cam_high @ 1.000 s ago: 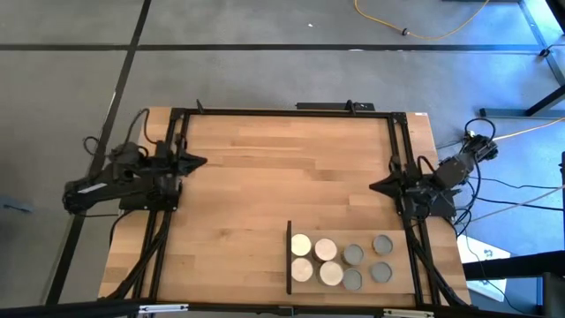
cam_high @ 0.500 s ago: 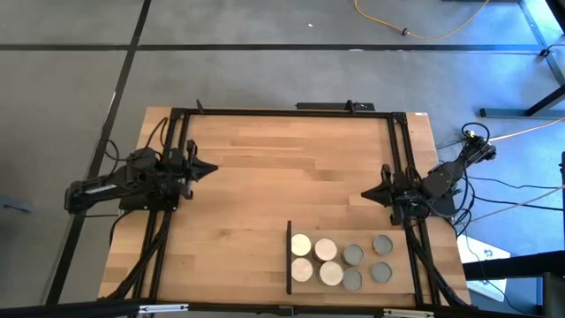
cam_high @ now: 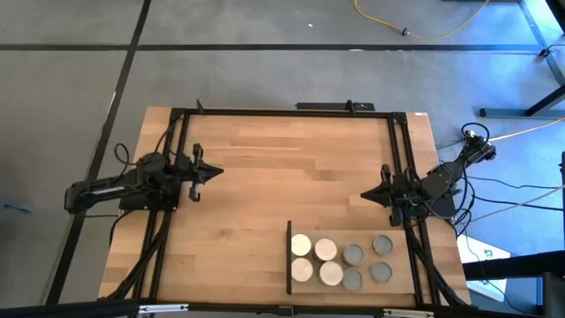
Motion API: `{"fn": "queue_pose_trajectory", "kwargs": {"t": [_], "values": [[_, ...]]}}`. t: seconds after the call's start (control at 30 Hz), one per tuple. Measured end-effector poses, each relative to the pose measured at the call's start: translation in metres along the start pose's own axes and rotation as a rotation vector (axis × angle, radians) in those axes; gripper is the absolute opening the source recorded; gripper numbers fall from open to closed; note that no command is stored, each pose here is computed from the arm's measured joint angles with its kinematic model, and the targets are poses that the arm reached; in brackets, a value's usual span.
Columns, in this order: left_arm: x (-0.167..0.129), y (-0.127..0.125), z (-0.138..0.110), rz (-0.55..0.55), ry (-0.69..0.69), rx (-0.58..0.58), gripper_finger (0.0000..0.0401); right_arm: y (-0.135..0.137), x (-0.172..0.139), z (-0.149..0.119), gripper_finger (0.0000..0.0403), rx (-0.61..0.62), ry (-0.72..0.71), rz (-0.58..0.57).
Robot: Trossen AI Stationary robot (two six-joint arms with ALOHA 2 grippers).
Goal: Pick and place cans onto a shelf
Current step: Return to Home Position
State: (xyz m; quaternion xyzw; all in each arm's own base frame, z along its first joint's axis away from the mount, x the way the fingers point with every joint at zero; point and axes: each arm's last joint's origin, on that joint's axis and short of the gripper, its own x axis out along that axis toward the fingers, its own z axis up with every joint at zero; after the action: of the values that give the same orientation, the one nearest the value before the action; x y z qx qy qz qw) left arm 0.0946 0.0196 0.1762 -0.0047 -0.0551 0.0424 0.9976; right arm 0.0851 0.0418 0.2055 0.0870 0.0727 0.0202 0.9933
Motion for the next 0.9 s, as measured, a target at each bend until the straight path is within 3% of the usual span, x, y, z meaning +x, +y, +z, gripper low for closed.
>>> {"fn": "queue_pose_trajectory", "kwargs": {"t": [0.53, 0.77, 0.9], "values": [[0.000, 0.000, 0.000, 0.001, 0.001, 0.015, 0.0000, 0.000, 0.000, -0.006, 0.0003, -0.027, 0.058, 0.025], [0.000, 0.000, 0.000, 0.001, -0.003, 0.016, 0.0000, -0.002, 0.012, -0.042, 0.0003, 0.007, 0.042, 0.047], [0.000, 0.000, 0.000, 0.001, -0.004, 0.016, 0.0000, -0.001, 0.014, -0.044, 0.0003, 0.014, 0.003, 0.068]]}}
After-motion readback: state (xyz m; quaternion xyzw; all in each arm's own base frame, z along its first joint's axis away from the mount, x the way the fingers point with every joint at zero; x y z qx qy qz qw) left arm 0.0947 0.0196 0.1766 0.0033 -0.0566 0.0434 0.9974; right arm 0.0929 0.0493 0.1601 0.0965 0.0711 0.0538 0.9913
